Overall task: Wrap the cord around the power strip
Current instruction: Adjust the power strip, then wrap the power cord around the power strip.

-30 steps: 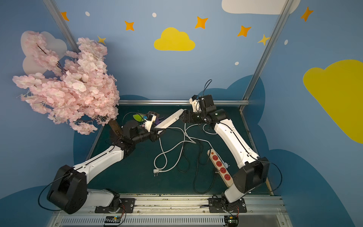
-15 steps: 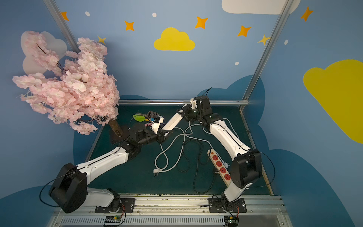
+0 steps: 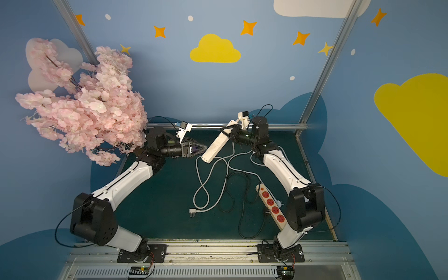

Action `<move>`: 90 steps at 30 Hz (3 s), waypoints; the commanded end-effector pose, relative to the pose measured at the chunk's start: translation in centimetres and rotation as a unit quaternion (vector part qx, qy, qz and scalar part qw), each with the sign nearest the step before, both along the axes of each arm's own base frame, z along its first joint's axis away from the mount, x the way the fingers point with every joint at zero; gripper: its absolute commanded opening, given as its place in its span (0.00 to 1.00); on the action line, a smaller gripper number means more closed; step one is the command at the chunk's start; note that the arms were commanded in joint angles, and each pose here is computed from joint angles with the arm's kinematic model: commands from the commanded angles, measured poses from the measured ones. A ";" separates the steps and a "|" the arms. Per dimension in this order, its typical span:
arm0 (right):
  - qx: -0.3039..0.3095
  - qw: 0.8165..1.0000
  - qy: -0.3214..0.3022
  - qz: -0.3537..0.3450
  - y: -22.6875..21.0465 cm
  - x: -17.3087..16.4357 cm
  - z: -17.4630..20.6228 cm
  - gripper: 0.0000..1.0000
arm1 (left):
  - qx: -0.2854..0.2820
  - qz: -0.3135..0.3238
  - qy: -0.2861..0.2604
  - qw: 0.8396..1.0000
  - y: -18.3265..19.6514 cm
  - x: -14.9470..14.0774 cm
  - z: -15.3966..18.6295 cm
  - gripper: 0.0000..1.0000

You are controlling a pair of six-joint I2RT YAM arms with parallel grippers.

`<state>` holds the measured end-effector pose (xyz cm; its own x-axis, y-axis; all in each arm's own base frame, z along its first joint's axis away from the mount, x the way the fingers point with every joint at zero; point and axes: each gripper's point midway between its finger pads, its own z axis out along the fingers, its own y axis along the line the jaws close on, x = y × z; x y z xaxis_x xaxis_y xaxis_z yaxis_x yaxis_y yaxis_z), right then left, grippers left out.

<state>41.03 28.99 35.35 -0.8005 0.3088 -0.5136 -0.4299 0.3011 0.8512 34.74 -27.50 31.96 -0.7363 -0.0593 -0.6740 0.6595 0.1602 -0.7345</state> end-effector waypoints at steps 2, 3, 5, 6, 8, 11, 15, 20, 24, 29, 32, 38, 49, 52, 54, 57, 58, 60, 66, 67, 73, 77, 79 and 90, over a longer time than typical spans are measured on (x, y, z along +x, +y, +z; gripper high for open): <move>0.052 0.987 -0.142 0.055 0.1 -4.0 7.6 0.10 | 0.001 -0.060 0.039 0.997 -0.6 -2.2 -0.1 0.73; 0.054 0.986 -0.149 0.057 0.1 -4.2 7.9 0.10 | 0.001 -0.061 0.040 0.997 -0.7 -2.2 -0.2 0.72; 0.056 0.984 -0.161 0.057 0.0 -4.4 8.6 0.10 | -0.009 -0.067 0.038 0.997 -0.8 -2.4 0.3 0.68; 0.056 0.983 -0.164 0.057 0.0 -4.4 8.8 0.10 | -0.014 -0.069 0.036 0.997 -0.9 -2.4 0.5 0.66; 0.058 0.983 -0.166 0.057 0.1 -4.1 9.1 0.10 | -0.019 -0.077 0.032 0.996 -1.1 -2.7 1.0 0.61; 0.066 0.982 -0.166 0.063 0.6 -4.0 9.4 0.09 | -0.024 -0.082 0.022 0.996 -1.5 -2.8 1.7 0.54; 0.069 0.980 -0.175 0.060 0.8 -4.0 9.9 0.11 | -0.032 -0.083 0.018 0.996 -1.7 -2.5 2.7 0.39; 0.053 0.984 -0.166 0.031 -0.5 -3.2 9.2 0.51 | -0.040 -0.065 -0.001 0.997 -1.4 -1.9 4.2 0.10; 0.028 0.988 -0.148 -0.027 -3.7 -2.6 6.7 0.73 | -0.049 -0.012 -0.014 0.999 -0.3 -0.2 5.5 0.02; -0.066 0.989 -0.094 -0.094 -5.8 -2.3 -0.7 0.79 | -0.056 0.022 -0.023 0.998 0.0 0.7 6.7 0.03; -0.147 0.980 -0.064 -0.119 -4.3 -1.8 -6.7 0.79 | -0.060 0.027 -0.032 0.997 0.0 0.7 7.6 0.03; -0.180 0.976 -0.021 -0.117 1.1 -0.1 -14.5 0.78 | -0.061 0.031 -0.036 0.997 -0.1 0.4 8.1 0.03; -0.191 0.978 0.033 -0.082 9.3 1.9 -21.9 0.73 | -0.064 0.040 -0.041 0.996 0.1 0.2 8.6 0.02; -0.185 0.979 0.034 -0.077 10.7 2.2 -22.1 0.71 | -0.064 0.039 -0.041 0.996 0.1 0.1 8.7 0.02; -0.182 0.980 0.026 -0.081 11.0 2.0 -21.9 0.71 | -0.062 0.041 -0.042 0.996 0.2 0.1 8.7 0.03; -0.203 0.975 0.040 -0.079 11.4 2.2 -23.1 0.66 | -0.063 0.040 -0.045 0.996 0.3 -0.1 8.8 0.02; -0.214 0.972 0.043 -0.082 11.4 2.5 -23.6 0.64 | -0.064 0.041 -0.045 0.996 0.3 0.0 8.9 0.02; -0.229 0.969 0.037 -0.087 11.7 3.4 -24.6 0.53 | -0.069 0.040 -0.046 0.996 0.3 0.0 9.1 0.03; -0.285 0.957 -0.029 -0.055 11.3 2.9 -23.6 0.06 | -0.051 0.074 -0.062 0.994 2.4 1.3 9.0 0.03; -0.295 0.953 -0.044 -0.047 10.8 2.1 -22.7 0.02 | -0.045 0.085 -0.064 0.993 3.0 1.8 8.8 0.03; -0.388 0.910 -0.146 0.033 6.8 -4.2 -20.0 0.00 | 0.005 0.141 -0.087 0.986 5.9 4.6 7.5 0.02; -0.475 0.843 -0.228 0.112 5.1 -8.5 -18.5 0.00 | 0.084 0.173 -0.109 0.975 7.0 6.3 5.7 0.02; -0.524 0.792 -0.275 0.151 4.1 -10.1 -17.1 0.00 | 0.136 0.187 -0.119 0.966 7.6 7.0 4.3 0.03; -0.593 0.626 -0.491 0.127 0.6 -11.7 -2.4 0.00 | 0.392 0.120 -0.181 0.894 10.0 4.7 -4.8 0.03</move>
